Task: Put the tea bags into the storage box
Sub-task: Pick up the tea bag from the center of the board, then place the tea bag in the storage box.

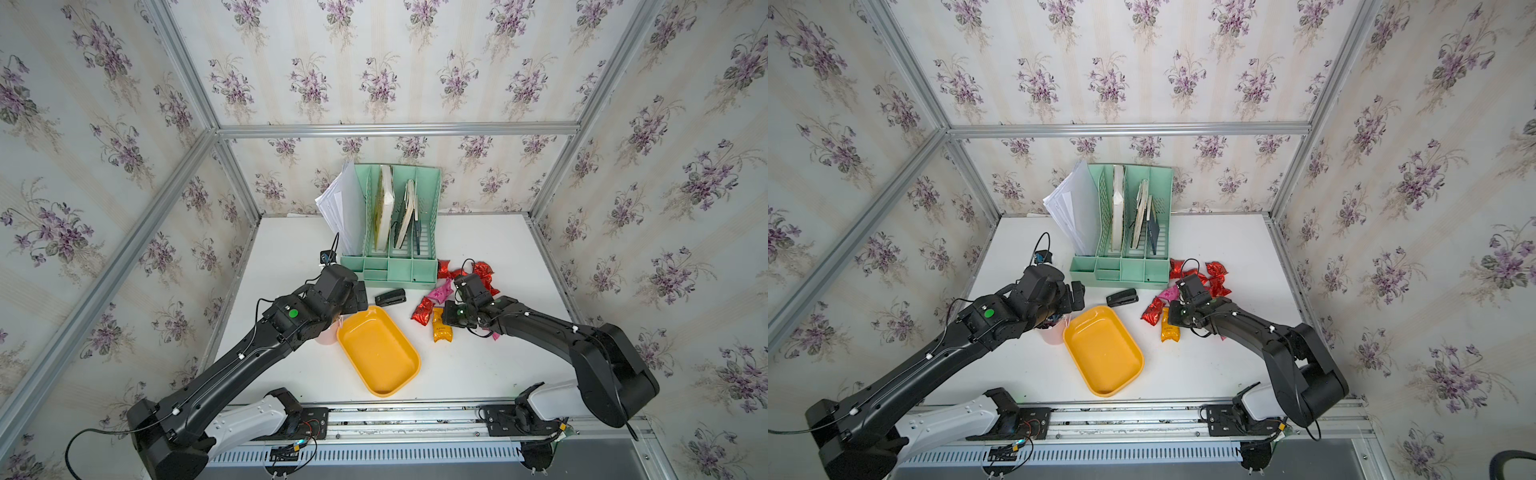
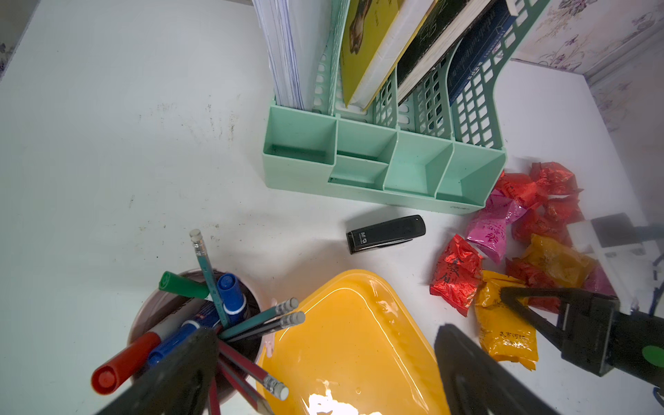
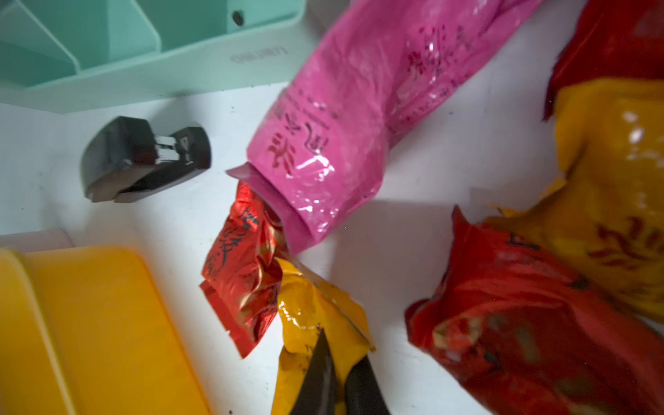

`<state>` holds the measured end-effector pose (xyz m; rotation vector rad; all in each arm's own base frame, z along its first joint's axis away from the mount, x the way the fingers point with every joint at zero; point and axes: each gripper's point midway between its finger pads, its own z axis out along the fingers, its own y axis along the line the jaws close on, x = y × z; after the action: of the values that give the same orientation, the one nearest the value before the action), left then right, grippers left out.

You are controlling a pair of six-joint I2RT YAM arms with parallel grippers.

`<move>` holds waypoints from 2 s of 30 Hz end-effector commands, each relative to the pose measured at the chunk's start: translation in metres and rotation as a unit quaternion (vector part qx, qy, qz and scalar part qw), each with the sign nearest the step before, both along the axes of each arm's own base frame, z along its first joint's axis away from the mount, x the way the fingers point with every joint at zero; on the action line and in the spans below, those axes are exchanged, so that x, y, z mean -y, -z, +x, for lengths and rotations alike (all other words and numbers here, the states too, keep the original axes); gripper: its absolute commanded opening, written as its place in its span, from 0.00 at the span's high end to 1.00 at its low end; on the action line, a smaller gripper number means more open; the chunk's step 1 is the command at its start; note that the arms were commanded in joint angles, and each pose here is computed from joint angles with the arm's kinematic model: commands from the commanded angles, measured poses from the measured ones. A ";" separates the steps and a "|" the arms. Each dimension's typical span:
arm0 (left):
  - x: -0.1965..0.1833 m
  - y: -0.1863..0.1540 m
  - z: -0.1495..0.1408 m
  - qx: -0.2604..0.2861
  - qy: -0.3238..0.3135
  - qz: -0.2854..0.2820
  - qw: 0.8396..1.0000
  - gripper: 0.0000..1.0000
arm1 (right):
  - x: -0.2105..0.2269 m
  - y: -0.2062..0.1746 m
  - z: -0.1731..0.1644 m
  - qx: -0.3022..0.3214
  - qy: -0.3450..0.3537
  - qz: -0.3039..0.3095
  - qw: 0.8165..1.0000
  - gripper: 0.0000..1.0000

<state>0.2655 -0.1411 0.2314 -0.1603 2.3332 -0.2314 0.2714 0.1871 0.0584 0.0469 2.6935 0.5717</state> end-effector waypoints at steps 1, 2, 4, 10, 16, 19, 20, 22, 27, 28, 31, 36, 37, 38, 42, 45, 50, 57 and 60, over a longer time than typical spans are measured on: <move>-0.008 0.000 0.001 0.003 -0.028 0.002 1.000 0.01 | -0.003 -0.023 -0.005 0.019 -0.029 0.007 0.999 1.00; -0.010 -0.001 0.002 0.005 -0.033 0.005 0.999 0.01 | -0.006 -0.031 -0.005 0.028 -0.038 0.018 0.999 1.00; -0.016 -0.004 0.002 0.009 -0.045 0.014 0.999 0.01 | -0.028 -0.051 -0.014 0.048 -0.084 0.048 0.994 1.00; -0.033 -0.008 0.000 0.028 -0.065 0.033 0.997 0.01 | -0.103 -0.086 -0.036 0.093 -0.217 0.080 0.968 1.00; -0.054 -0.014 -0.004 0.030 -0.078 0.031 0.996 0.01 | -0.174 -0.078 -0.055 0.094 -0.306 0.092 0.943 1.00; -0.065 -0.013 -0.011 0.027 -0.080 0.037 0.996 0.01 | -0.199 -0.062 -0.060 0.080 -0.336 0.089 0.934 1.00; -0.069 -0.011 -0.014 0.025 -0.082 0.038 0.996 0.01 | -0.206 -0.057 -0.061 0.075 -0.344 0.086 0.932 1.00; -0.074 -0.005 -0.019 0.020 -0.084 0.037 0.996 0.01 | -0.220 -0.043 -0.066 0.061 -0.363 0.080 0.926 1.00; -0.086 0.004 -0.028 0.009 -0.095 0.027 0.995 0.01 | -0.254 -0.020 -0.074 0.038 -0.396 0.072 0.915 1.00; -0.088 0.005 -0.029 0.009 -0.096 0.029 0.995 0.01 | -0.259 -0.017 -0.075 0.034 -0.399 0.071 0.913 1.00; -0.092 0.005 -0.031 0.011 -0.097 0.035 0.995 0.01 | -0.267 -0.008 -0.073 0.025 -0.395 0.072 0.915 1.00; -0.093 0.008 -0.032 0.007 -0.095 0.041 0.995 0.01 | -0.258 -0.006 -0.068 0.034 -0.372 0.066 0.925 0.60; -0.092 0.008 -0.031 0.007 -0.094 0.040 0.995 0.01 | -0.254 -0.005 -0.066 0.037 -0.365 0.062 0.928 0.59; -0.092 0.009 -0.031 0.007 -0.094 0.041 0.995 0.01 | -0.251 -0.005 -0.064 0.041 -0.359 0.059 0.931 0.59; -0.089 0.008 -0.028 0.009 -0.092 0.036 0.995 0.01 | -0.228 0.005 -0.045 0.041 -0.309 0.031 0.950 0.55; -0.086 0.007 -0.024 0.008 -0.088 0.034 0.995 0.01 | -0.204 0.015 -0.024 0.042 -0.254 -0.014 0.966 0.55; -0.078 0.008 -0.019 -0.003 -0.077 0.032 0.997 0.01 | -0.182 0.017 -0.004 0.052 -0.213 -0.045 0.975 0.54; -0.070 0.008 -0.015 -0.014 -0.066 0.027 0.997 0.01 | -0.173 0.006 0.003 0.063 -0.204 -0.053 0.975 0.37; -0.069 0.006 -0.014 -0.012 -0.067 0.022 0.997 0.01 | -0.179 -0.014 0.000 0.071 -0.214 -0.030 0.974 0.29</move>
<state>0.2485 -0.0686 0.2208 -0.3009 2.3510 -0.0875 0.2730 0.3634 0.0586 -0.5723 2.6027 0.5613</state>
